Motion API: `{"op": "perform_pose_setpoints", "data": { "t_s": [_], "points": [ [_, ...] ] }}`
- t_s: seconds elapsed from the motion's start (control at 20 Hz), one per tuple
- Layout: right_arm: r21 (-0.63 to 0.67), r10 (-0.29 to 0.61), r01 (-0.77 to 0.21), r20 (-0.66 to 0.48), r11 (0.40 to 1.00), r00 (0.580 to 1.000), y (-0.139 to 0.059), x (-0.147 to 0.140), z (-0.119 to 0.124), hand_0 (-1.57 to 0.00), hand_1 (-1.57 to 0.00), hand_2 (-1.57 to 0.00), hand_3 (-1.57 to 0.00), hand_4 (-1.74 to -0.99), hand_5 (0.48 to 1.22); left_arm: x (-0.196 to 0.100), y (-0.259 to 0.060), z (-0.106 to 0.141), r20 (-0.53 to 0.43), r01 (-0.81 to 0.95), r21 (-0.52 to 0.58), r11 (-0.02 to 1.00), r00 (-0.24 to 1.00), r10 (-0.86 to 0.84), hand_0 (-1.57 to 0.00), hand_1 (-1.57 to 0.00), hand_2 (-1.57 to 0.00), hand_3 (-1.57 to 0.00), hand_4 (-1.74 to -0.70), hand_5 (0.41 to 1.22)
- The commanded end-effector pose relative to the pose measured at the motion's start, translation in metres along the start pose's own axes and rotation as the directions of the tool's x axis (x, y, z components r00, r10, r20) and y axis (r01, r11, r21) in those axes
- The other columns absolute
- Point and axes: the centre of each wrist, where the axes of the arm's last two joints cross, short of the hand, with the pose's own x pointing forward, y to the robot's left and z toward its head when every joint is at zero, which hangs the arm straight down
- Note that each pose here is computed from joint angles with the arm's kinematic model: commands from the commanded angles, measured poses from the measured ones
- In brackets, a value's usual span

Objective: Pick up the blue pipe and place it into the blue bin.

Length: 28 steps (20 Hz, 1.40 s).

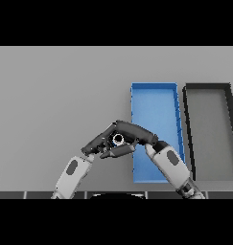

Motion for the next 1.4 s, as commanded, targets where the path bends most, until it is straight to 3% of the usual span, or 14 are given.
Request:
{"op": "perform_pose_setpoints", "data": {
  "t_s": [0.0,0.15,0.4,0.45,0.5,0.6,0.7,0.85,1.05,1.2,1.35],
  "points": [
    [-0.001,0.019,-0.019,0.012,1.0,1.0,0.003,0.001,0.001,-1.41,-1.42,-1.42,-1.35,-1.474,0.996,-0.001,0.002,-0.003,0.01,0.006,-0.009,1.0,1.0,-0.006,-1.57,-1.57,-1.55,-1.37,-1.72,1.221],
    [0.008,0.021,-0.021,0.013,1.0,1.0,0.006,0.001,-0.002,-1.49,-1.49,-1.49,-1.46,-1.485,1.106,-0.001,0.004,-0.001,0.026,0.017,0.006,1.0,1.0,-0.017,-1.57,-1.57,-1.55,-1.42,-1.73,1.221],
    [-0.009,-0.07,0.07,0.003,0.997,0.998,0.009,0.001,-0.006,-1.54,-1.55,-1.55,-1.53,-1.494,1.183,-0.001,0.004,0.001,0.034,0.008,0.027,1.0,0.999,-0.009,-1.57,-1.57,-1.56,-1.43,-1.73,1.221],
    [-0.013,-0.079,0.079,0.001,0.997,0.997,0.01,0.0,-0.006,-1.55,-1.55,-1.55,-1.54,-1.495,1.191,-0.002,0.004,0.002,0.039,0.021,0.026,0.999,0.999,-0.022,-1.57,-1.57,-1.57,-1.26,-1.73,1.221],
    [-0.028,-0.074,0.075,0.029,0.997,0.997,0.009,0.0,-0.002,-1.55,-1.55,-1.55,-1.55,-1.496,1.197,0.0,0.005,0.004,0.047,0.031,0.023,0.999,0.998,-0.032,-1.45,-1.37,-1.34,-1.05,-1.63,1.221],
    [-0.044,-0.069,0.069,0.014,0.997,0.998,0.01,0.002,-0.005,-1.56,-1.56,-1.56,-1.56,-1.497,1.206,0.002,0.007,0.004,0.014,0.072,0.001,0.997,0.997,-0.072,-0.94,-0.88,-0.85,-0.67,-1.41,1.221],
    [-0.045,-0.061,0.062,0.014,0.997,0.998,0.012,0.001,-0.002,-1.56,-1.56,-1.56,-1.56,-1.498,1.211,-0.001,0.011,0.004,0.001,0.089,-0.041,0.995,0.996,-0.089,-0.6,-0.56,-0.55,-0.43,-1.25,1.221],
    [-0.054,-0.061,0.061,-0.008,0.997,0.998,0.012,0.002,-0.005,-1.57,-1.57,-1.57,-1.57,-1.498,1.216,0.0,0.009,0.002,-0.056,0.081,-0.063,0.995,0.995,-0.085,-0.31,-0.29,-0.28,-0.22,-1.09,0.984],
    [-0.073,-0.045,0.048,0.041,0.996,0.998,0.011,0.004,-0.004,-1.57,-1.57,-1.57,-1.57,-1.499,1.219,-0.002,0.013,0.004,-0.126,0.083,-0.048,0.995,0.988,-0.089,-0.13,-0.12,-0.11,-0.09,-0.99,0.729],
    [-0.074,-0.046,0.05,0.049,0.996,0.998,0.011,0.001,-0.005,-1.57,-1.57,-1.57,-1.57,-1.499,1.22,-0.003,0.011,0.003,-0.158,0.052,-0.029,0.998,0.986,-0.056,-0.06,-0.06,-0.06,-0.05,-0.97,0.607],
    [-0.091,-0.059,0.065,0.072,0.994,0.996,0.01,0.005,-0.008,-1.57,-1.57,-1.57,-1.57,-1.497,1.22,-0.006,0.014,0.004,-0.183,0.057,-0.019,0.998,0.981,-0.059,-0.03,-0.03,-0.03,-0.02,-0.97,0.544]
  ]
}}
